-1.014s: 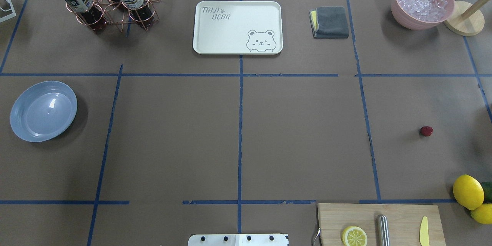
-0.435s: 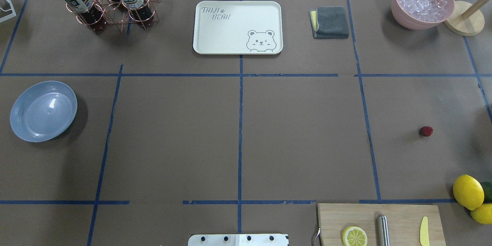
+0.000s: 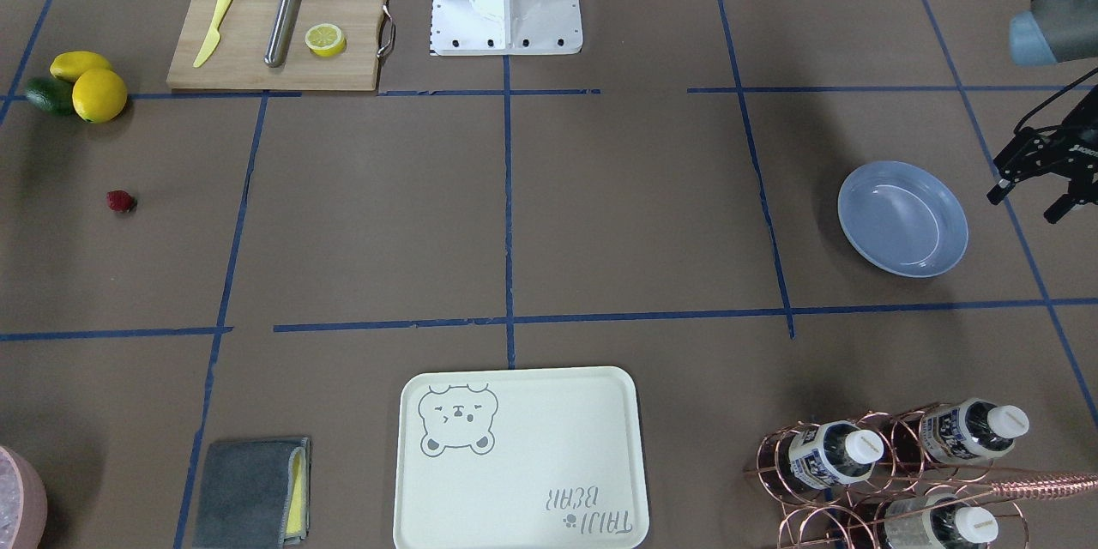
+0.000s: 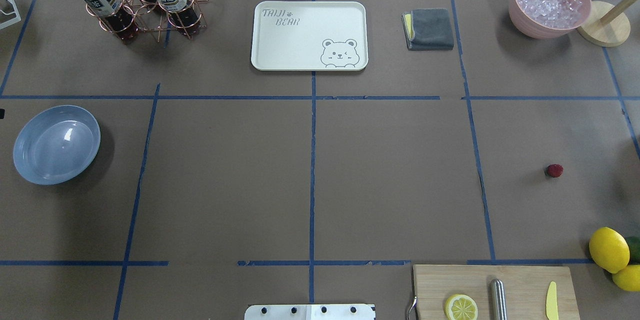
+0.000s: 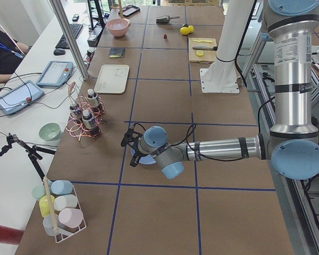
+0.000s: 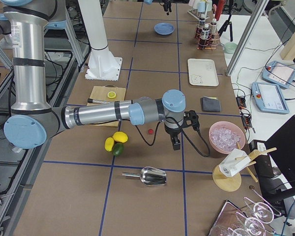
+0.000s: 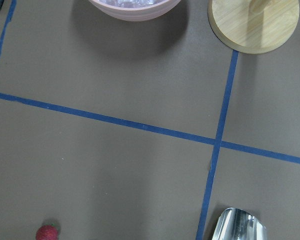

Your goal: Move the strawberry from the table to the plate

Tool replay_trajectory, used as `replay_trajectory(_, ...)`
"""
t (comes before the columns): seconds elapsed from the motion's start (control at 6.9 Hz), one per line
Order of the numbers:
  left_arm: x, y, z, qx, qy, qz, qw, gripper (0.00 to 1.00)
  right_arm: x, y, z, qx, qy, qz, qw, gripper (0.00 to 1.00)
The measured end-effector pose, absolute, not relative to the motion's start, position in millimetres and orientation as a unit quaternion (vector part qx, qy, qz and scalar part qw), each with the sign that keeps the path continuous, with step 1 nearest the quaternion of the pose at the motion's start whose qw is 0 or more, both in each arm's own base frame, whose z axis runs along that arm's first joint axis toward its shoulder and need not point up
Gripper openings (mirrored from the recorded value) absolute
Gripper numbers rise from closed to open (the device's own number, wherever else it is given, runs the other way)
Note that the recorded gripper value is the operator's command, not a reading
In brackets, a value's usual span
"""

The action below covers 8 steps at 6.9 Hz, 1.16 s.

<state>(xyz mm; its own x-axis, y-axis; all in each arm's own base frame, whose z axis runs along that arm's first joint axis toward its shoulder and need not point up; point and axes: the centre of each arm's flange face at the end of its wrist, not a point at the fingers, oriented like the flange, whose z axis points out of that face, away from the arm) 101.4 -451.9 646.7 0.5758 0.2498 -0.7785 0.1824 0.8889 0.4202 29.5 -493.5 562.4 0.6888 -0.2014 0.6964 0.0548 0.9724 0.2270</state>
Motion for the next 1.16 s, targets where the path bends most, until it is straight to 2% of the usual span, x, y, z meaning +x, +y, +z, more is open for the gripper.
replay_trajectory(0.29,129.4,-442.5,664.4,0.194,0.474,-0.041,0.858,0.5,29.5,-493.3,562.8,0.094,-0.388,-0.07,0.914,1.0)
replay_trajectory(0.58,150.2,-436.3,676.7,0.184,0.464,-0.043,0.866,0.5,29.6,-491.6,563.9,0.093,-0.388,-0.069,0.914,1.0)
replay_trajectory(0.72,154.5,-434.2,680.3,0.182,0.461,-0.039,0.868,0.37,29.7,-491.0,564.0,0.093,-0.388,-0.069,0.914,1.0)
replay_trajectory(0.87,157.1,-432.6,683.7,0.18,0.459,-0.037,0.869,0.0,29.7,-490.6,564.0,0.093,-0.388,-0.069,0.914,1.0)
replay_trajectory(1.16,159.7,-430.6,686.2,0.177,0.458,-0.034,0.87,0.0,29.8,-489.7,564.4,0.092,-0.388,-0.069,0.914,1.0)
